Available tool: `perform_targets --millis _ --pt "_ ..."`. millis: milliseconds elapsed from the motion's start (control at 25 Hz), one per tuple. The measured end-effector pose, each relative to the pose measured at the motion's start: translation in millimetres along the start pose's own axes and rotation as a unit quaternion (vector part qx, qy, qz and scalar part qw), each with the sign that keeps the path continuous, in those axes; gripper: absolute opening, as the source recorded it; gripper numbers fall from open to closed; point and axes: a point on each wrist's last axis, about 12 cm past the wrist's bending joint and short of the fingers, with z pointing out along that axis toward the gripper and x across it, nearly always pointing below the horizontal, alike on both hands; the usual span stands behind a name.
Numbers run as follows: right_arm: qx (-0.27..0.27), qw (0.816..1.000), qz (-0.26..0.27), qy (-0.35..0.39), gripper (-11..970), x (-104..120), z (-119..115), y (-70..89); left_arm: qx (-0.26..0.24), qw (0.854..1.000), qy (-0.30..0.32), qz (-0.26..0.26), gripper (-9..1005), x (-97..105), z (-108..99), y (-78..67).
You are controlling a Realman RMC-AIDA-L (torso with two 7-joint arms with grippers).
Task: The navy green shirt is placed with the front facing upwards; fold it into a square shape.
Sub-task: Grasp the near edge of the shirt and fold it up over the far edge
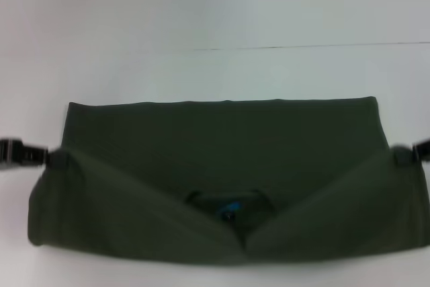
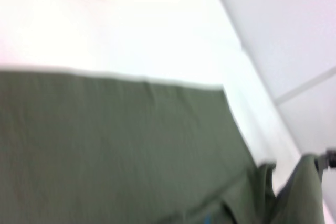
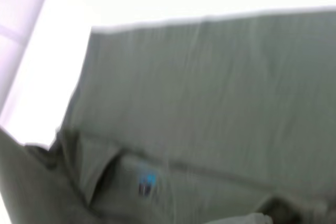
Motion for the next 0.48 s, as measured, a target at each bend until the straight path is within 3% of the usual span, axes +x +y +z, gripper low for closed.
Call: perform_targets --millis 320,480 --pt "0.039 0.990 0.046 -0.126 78 -16.9 7.9 -19.9 0.005 0.990 -0.135 -0.028 41 -6.0 14.4 16.7" --pt "0.055 0.980 0.060 -0.184 78 -22.4 22.1 -27.3 0.000 0.986 -0.160 -0.045 41 -4.0 28.2 23.4"
